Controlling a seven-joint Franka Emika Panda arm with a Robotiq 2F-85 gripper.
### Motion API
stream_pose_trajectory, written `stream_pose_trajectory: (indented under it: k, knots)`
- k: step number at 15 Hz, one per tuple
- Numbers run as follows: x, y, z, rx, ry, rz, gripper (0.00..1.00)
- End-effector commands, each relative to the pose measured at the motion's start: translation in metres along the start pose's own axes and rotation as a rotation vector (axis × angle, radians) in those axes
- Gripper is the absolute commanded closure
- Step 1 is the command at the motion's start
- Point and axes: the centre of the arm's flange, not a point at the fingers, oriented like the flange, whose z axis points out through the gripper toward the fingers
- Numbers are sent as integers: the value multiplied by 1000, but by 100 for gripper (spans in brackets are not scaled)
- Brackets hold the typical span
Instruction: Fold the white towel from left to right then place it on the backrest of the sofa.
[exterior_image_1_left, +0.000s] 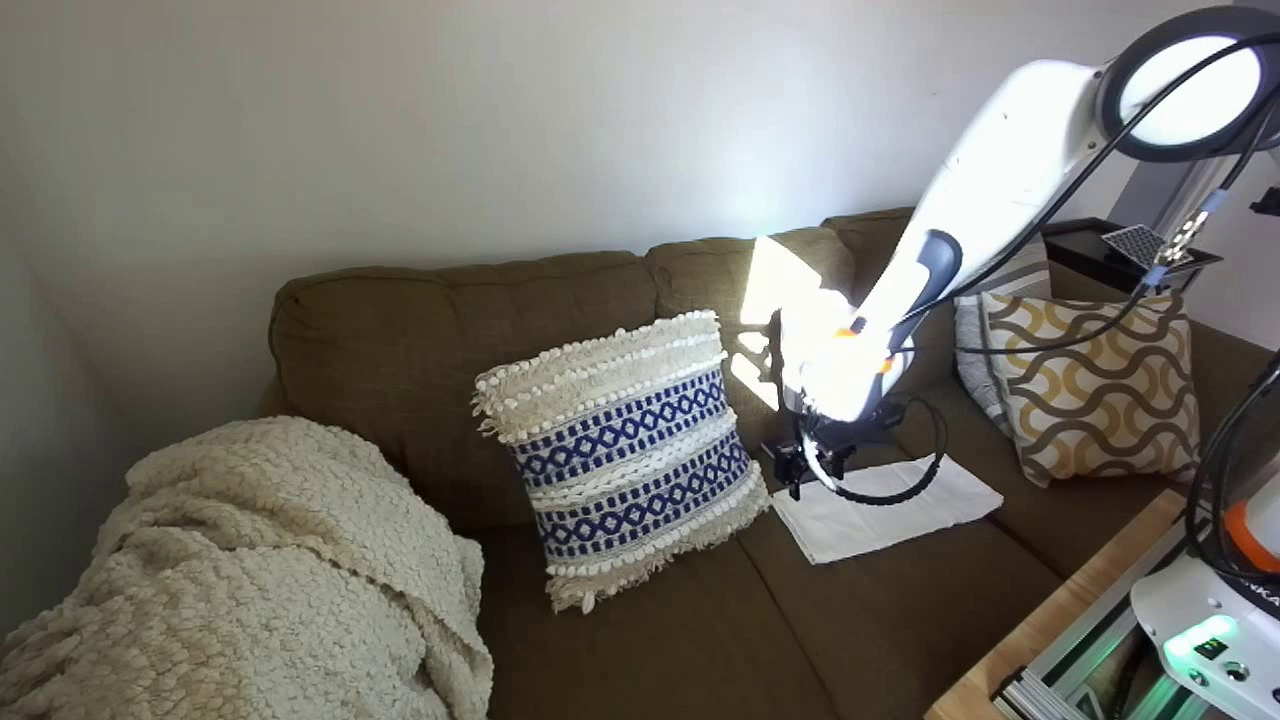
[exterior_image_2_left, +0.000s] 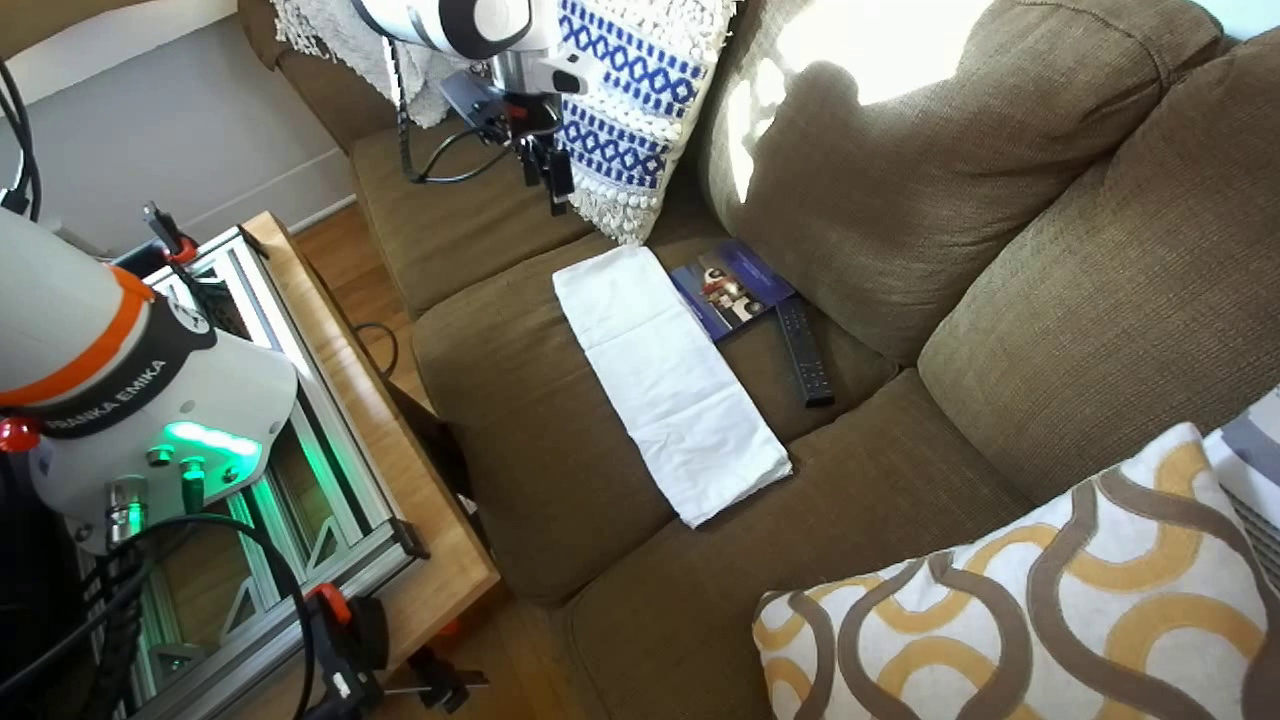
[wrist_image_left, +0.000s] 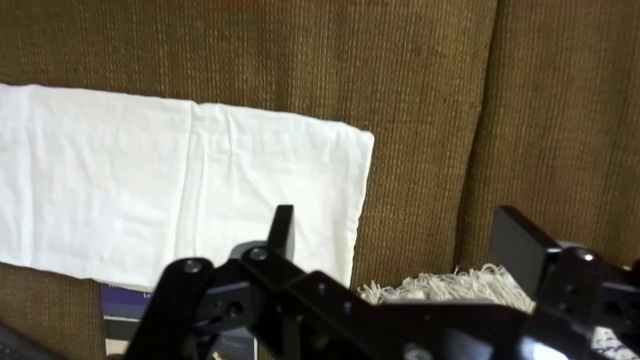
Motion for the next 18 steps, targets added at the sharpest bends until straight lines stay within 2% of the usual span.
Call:
stream_pose_trajectory:
  k: [1,2,3,9,11,14,18]
  knots:
    - [18,-2,34,-23,146,-32,0]
    - [23,-3,39,-21,172,-45,0]
    - [14,2,20,-2,121,-26,0]
    - [16,0,21,0,135,-27,0]
    - [38,-1,39,-8,77,-5,0]
    - [52,-5,57,-44,28,10,0]
    - [70,-15,90,-39,-52,-35,0]
